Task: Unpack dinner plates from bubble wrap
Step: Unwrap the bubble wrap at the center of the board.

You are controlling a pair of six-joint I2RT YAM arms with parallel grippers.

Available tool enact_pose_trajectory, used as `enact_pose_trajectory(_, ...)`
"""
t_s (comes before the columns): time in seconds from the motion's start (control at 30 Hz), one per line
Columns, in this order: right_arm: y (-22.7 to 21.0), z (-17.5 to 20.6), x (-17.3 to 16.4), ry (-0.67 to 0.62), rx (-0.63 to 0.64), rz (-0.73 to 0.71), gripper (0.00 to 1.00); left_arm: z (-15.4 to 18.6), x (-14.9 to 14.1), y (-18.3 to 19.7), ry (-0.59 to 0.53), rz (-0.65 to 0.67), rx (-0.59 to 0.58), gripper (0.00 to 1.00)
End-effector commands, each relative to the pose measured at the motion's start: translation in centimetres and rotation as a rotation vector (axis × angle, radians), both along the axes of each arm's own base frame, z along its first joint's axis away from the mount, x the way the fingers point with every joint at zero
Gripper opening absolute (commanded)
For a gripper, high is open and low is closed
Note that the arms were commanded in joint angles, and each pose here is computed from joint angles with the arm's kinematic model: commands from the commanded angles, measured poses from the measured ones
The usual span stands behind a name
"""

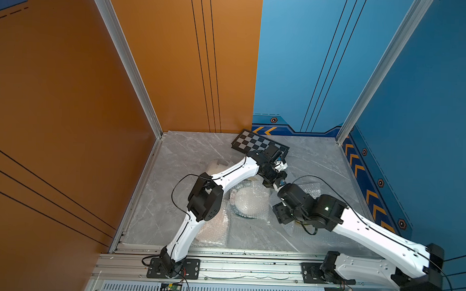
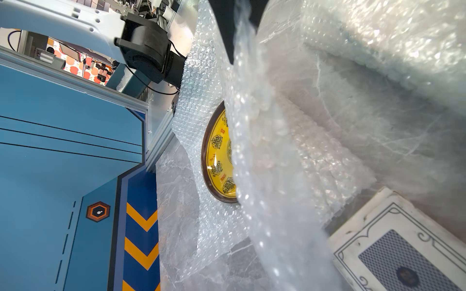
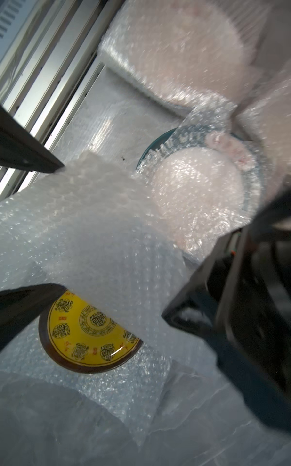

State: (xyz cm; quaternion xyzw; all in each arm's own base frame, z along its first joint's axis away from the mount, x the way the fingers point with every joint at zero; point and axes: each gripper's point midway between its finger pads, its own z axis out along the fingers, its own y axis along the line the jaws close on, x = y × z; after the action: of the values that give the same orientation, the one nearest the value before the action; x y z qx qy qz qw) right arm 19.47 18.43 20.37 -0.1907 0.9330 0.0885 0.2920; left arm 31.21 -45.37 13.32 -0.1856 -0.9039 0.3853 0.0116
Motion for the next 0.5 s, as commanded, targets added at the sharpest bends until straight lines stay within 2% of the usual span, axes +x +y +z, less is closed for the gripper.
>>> enact_pose_trajectory(0.0,-2.1,0.8,-1.3,0.075,0.162,-0.149,0.73,0.3,0.0,1.0,-0.037,0.004,0.028,0.00)
enact_pose_trajectory(0.1,-4.0,1.7,-0.9,0.096,0.270,-0.270,0.73,-0.1,-0.1,1.2,-0.047,0.007,0.046,0.00)
enact_pose_trajectory(0.17,-6.2,1.7,0.1,0.127,0.296,-0.415,0.73,-0.2,-0.2,1.4,-0.056,0.009,0.055,0.00)
enact_pose_trajectory(0.27,-8.9,0.2,1.3,0.240,0.335,-0.623,0.67,-0.2,-0.2,1.8,-0.065,0.015,0.069,0.00)
enact_pose_trajectory(0.33,-10.3,-1.4,2.1,0.318,0.372,-0.742,0.55,0.0,-0.2,1.9,-0.073,0.018,0.074,0.00)
enact_pose_trajectory(0.47,-11.9,-4.2,4.7,0.385,0.499,-0.882,0.19,0.2,-0.3,2.1,-0.088,0.024,0.085,0.00)
